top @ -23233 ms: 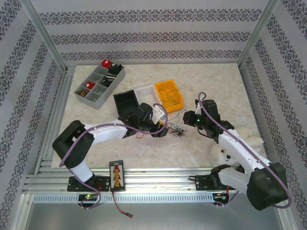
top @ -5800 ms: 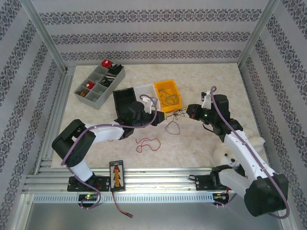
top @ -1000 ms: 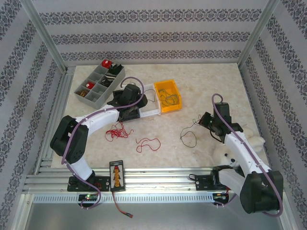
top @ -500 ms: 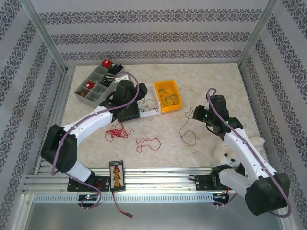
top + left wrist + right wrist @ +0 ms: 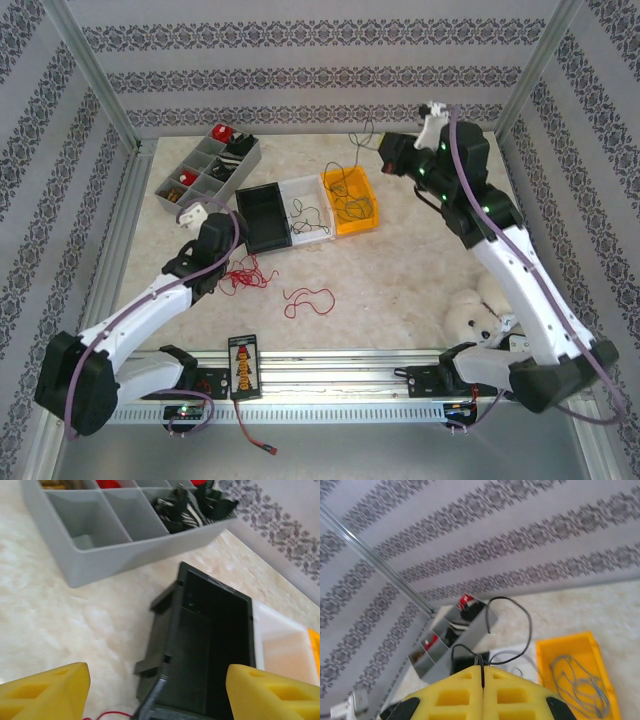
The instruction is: Untangle the cables
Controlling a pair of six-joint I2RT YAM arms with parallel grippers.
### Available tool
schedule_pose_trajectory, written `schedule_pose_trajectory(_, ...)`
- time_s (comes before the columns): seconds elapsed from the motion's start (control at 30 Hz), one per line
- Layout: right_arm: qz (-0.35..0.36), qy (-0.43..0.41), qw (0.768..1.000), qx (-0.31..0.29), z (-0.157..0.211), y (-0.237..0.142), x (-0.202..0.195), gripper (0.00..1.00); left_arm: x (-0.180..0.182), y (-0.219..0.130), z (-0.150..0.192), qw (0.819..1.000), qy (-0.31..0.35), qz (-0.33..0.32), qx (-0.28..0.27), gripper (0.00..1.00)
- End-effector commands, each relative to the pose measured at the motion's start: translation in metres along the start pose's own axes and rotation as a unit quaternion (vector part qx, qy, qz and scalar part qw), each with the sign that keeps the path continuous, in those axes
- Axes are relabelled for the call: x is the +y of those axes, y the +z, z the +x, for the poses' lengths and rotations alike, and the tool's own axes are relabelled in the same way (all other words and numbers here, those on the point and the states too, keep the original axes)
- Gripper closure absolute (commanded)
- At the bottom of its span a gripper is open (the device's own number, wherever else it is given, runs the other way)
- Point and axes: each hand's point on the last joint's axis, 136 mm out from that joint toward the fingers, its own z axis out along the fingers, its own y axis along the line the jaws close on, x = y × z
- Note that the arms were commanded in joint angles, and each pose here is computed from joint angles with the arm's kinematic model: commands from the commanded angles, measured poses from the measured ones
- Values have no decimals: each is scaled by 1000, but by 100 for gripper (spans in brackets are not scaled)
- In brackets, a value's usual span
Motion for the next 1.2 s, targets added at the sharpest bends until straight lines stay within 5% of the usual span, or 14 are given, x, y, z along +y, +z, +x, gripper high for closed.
schedule_pose_trajectory(0.0,-42,-13,999,28,4,39,18,94,28,-8,-4,999,-15,-44,-15,28)
schedule_pose_trajectory(0.3,-77,-1,990,119,57,132,25,94,28,-12,-9,999,-8,-42,-16,28)
schedule_pose_trajectory(1.17,64,-56,961,263,210,187,-67,92,28,-11,-10,999,3,-39,-9,28)
